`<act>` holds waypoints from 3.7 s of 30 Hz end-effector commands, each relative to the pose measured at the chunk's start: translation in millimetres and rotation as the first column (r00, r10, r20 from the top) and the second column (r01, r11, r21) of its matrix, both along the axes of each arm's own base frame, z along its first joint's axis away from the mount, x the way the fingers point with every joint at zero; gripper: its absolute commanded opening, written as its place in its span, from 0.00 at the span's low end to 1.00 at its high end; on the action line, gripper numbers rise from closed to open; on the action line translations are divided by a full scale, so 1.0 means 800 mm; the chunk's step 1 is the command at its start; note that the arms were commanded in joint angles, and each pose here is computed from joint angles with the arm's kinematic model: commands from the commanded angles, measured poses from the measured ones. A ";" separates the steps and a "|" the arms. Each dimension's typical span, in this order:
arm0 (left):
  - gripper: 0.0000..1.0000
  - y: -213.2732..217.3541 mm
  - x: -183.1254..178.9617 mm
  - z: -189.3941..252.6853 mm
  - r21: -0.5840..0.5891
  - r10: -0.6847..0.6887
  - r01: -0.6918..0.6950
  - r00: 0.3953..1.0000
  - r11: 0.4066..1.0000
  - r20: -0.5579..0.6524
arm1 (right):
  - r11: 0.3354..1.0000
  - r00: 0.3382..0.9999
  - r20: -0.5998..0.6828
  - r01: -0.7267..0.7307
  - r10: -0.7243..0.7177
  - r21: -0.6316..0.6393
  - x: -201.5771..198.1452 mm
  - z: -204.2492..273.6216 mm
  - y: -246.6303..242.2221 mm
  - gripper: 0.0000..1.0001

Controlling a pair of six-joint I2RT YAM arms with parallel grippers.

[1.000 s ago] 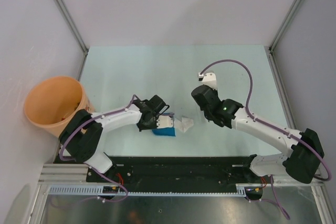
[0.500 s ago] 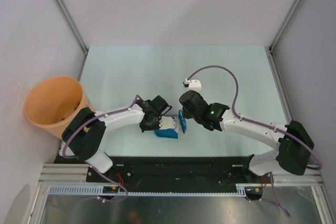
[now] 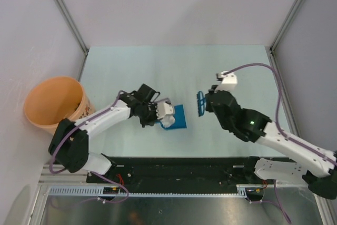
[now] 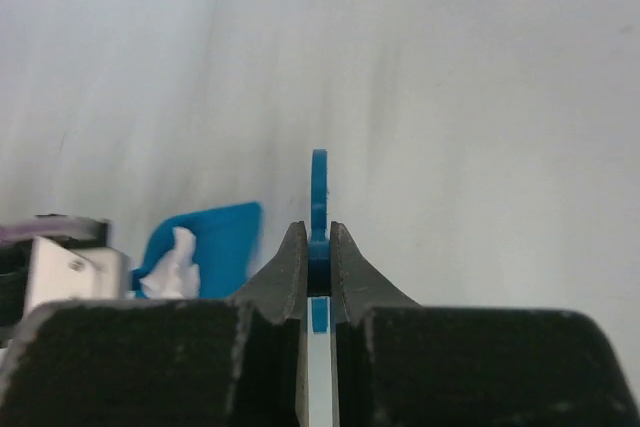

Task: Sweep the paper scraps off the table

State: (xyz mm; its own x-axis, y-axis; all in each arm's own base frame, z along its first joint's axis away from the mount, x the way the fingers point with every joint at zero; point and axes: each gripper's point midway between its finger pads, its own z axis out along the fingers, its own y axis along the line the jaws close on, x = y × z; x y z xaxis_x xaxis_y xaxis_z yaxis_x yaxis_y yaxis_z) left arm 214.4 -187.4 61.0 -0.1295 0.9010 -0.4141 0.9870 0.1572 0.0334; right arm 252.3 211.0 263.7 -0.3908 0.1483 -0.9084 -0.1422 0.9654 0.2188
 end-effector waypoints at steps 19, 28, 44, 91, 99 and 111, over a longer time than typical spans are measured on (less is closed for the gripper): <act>0.00 0.157 0.056 0.324 -0.726 0.654 -0.416 0.754 0.547 0.061 | 0.944 0.927 0.194 0.331 -0.322 -0.015 -0.035 0.103 -0.176 0.00; 0.00 0.258 0.027 0.368 -0.850 0.816 -0.507 0.546 0.145 -0.187 | 0.953 0.941 0.185 0.297 -0.283 -0.053 -0.025 0.097 -0.159 0.00; 0.00 0.368 0.009 0.320 -0.654 0.602 -0.588 0.324 -0.477 -0.730 | 0.962 0.948 0.188 0.271 -0.258 -0.043 -0.021 0.100 -0.149 0.00; 0.00 -0.105 0.138 0.055 0.159 0.248 -0.284 0.945 0.946 0.211 | 0.951 0.961 0.128 0.265 -0.247 -0.157 -0.011 0.060 -0.181 0.00; 0.00 -0.126 0.163 -0.016 0.270 0.190 -0.236 0.964 0.934 0.184 | 0.953 0.967 0.088 0.252 -0.240 -0.166 0.008 0.036 -0.192 0.00; 1.00 -0.164 0.130 0.120 -0.083 0.145 -0.135 0.981 0.987 0.129 | 0.948 0.993 0.097 0.093 -0.067 -0.305 0.066 0.015 -0.155 0.00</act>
State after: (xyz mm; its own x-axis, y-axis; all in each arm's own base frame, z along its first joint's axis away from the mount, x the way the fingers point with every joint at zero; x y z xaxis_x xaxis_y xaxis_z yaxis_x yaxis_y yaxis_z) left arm 323.4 -298.8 47.1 -0.2756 0.9335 -0.2296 0.9413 0.3105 0.1324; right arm 278.0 66.3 264.7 -0.3827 -0.0224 -0.9236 0.0225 0.9992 -0.0335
